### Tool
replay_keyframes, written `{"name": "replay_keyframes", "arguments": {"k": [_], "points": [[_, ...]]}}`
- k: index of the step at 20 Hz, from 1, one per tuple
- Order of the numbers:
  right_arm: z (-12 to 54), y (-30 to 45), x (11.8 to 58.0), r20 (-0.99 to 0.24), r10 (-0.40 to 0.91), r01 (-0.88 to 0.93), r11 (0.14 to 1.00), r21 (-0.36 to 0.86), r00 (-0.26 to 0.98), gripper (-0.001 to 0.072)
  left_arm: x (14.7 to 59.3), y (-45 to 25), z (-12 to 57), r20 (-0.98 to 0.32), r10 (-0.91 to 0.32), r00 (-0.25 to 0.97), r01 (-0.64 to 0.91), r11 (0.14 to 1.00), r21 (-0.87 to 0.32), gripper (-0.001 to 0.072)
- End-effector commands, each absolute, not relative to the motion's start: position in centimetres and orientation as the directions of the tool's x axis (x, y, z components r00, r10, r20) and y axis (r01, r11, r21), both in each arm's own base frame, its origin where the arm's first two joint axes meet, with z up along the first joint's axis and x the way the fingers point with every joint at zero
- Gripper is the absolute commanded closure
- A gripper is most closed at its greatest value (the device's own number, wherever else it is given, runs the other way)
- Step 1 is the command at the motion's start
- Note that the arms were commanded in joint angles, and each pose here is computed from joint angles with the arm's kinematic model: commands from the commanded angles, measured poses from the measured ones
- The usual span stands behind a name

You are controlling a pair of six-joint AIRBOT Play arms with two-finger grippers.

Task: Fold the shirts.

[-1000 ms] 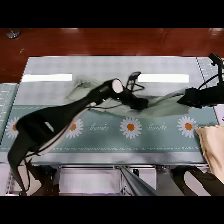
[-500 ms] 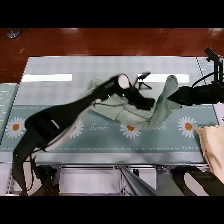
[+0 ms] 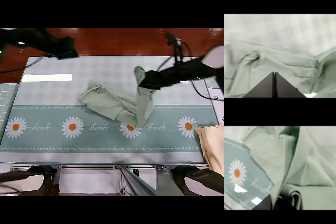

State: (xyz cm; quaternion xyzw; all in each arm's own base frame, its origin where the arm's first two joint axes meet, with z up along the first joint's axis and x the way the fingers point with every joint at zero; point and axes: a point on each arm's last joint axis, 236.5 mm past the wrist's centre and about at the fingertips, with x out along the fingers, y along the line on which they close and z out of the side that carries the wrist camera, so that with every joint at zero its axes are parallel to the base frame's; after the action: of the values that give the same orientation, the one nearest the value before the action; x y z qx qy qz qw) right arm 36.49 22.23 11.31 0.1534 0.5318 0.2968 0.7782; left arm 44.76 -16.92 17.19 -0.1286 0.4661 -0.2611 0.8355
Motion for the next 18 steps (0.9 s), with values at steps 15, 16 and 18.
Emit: {"name": "replay_keyframes", "arguments": {"k": [15,16,18], "points": [[2.2,41.8,41.0,-0.618,0.776,-0.328,0.555,0.764,-0.126,0.0085,26.9,-11.3,6.7,-0.623,-0.470,0.626,0.085,0.835,-0.544,0.0681],[3.7,39.8,41.2,-0.619,0.773,-0.331,0.554,0.764,-0.136,0.0085,27.1,-11.3,6.3,-0.632,-0.469,0.617,0.077,0.835,-0.545,0.0680],[7.8,33.8,41.8,-0.631,0.765,-0.337,0.565,0.753,-0.129,0.0085,27.2,-11.3,5.7,-0.644,-0.467,0.605,0.065,0.836,-0.545,0.0680]]}}
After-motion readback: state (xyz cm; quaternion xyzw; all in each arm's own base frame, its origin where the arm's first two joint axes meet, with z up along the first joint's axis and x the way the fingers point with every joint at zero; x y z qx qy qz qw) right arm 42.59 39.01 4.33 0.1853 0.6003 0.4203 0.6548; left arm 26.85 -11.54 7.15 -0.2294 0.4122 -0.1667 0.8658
